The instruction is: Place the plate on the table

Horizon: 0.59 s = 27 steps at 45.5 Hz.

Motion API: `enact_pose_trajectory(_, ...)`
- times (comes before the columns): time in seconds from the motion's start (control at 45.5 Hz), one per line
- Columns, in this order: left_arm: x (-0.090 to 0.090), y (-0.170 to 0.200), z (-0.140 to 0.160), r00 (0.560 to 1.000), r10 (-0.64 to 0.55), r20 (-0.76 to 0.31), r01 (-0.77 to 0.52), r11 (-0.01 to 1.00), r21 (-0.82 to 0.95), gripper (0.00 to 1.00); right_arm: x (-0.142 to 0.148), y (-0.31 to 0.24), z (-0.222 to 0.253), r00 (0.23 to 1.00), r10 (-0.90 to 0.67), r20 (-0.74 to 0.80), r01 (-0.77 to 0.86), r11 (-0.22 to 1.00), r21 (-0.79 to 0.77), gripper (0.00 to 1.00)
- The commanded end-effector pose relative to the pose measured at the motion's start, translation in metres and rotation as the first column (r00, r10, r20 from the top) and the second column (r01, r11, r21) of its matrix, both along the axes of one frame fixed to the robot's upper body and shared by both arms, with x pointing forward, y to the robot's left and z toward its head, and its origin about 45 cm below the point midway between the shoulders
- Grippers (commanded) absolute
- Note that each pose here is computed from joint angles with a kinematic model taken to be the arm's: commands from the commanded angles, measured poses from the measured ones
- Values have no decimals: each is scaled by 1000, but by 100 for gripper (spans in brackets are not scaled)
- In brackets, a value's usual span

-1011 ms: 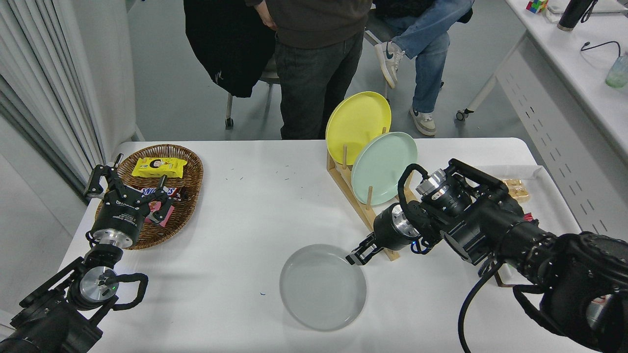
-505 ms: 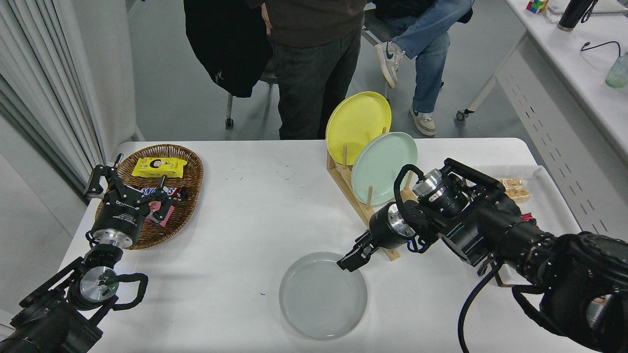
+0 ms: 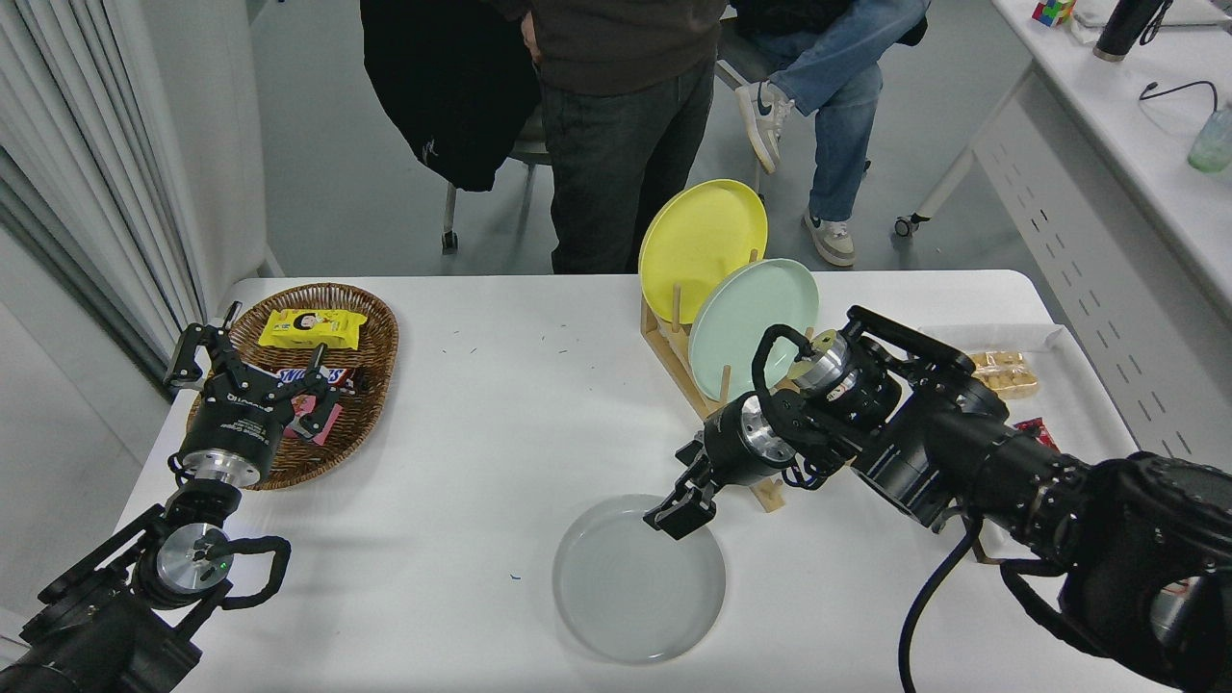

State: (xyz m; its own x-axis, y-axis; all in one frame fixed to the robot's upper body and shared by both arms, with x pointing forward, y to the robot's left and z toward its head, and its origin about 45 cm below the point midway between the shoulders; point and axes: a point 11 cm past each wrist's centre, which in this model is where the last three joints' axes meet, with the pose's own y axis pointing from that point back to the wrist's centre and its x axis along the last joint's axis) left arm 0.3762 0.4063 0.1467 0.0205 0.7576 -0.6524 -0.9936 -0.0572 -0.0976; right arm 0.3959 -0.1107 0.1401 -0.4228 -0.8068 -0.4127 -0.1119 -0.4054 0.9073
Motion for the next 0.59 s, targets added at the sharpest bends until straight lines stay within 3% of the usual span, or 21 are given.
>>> enact_pose_trajectory(0.0,0,0,0,1000,0,0,0,1000,0,98,6,9,11,991,93,92,-93,996,0,98)
enact_pose_trajectory(0.571,0,0,0,1000,0,0,0,1000,0,98,51,12,69,876,319,362,-255,943,-213,99)
